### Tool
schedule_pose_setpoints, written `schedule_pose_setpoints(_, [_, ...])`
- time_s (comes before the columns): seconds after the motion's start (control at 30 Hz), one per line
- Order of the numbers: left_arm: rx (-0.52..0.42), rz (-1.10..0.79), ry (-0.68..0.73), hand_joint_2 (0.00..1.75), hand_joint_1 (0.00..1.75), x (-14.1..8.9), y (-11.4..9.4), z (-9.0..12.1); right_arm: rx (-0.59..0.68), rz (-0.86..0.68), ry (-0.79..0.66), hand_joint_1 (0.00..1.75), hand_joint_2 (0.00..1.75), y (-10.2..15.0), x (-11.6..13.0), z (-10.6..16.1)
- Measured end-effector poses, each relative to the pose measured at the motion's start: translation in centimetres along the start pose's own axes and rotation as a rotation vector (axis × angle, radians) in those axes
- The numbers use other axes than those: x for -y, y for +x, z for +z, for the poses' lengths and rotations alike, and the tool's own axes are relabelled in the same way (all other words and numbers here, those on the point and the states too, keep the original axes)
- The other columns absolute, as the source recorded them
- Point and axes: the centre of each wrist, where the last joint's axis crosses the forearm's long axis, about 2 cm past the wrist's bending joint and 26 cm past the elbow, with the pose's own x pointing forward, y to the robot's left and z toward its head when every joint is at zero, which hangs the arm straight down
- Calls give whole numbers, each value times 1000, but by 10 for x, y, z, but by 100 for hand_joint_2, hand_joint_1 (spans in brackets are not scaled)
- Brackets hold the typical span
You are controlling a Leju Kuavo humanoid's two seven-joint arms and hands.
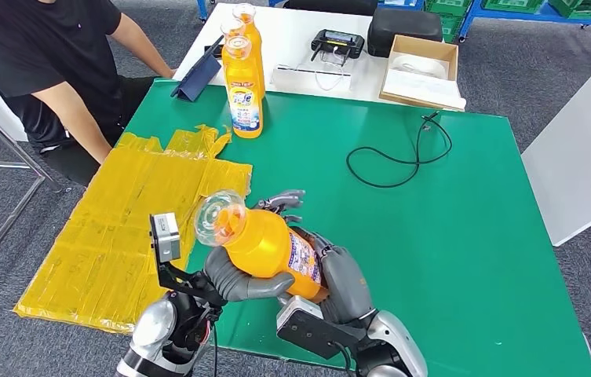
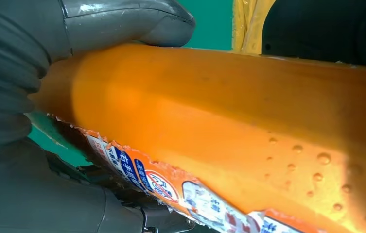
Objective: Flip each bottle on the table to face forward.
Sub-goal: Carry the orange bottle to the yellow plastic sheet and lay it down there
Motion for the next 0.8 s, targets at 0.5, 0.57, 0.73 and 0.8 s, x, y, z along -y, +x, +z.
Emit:
schedule_pose_setpoints(0.5, [24, 23, -20, 175, 175, 0, -1, 1, 2, -9, 17, 175, 175, 0, -4, 1])
schedule_pose_setpoints(0.57, [25, 23, -19, 175, 175, 0, -1, 2, 1, -8, 15, 167, 175, -1, -4, 1])
schedule_pose_setpoints(0.73, [32, -53, -13, 175, 175, 0, -2, 4, -5, 6, -5, 0, 175, -1, -6, 4])
schedule_pose_setpoints(0.8, [36, -157, -2, 175, 175, 0, -1, 5, -16, 13, -18, 0, 175, -2, -8, 9])
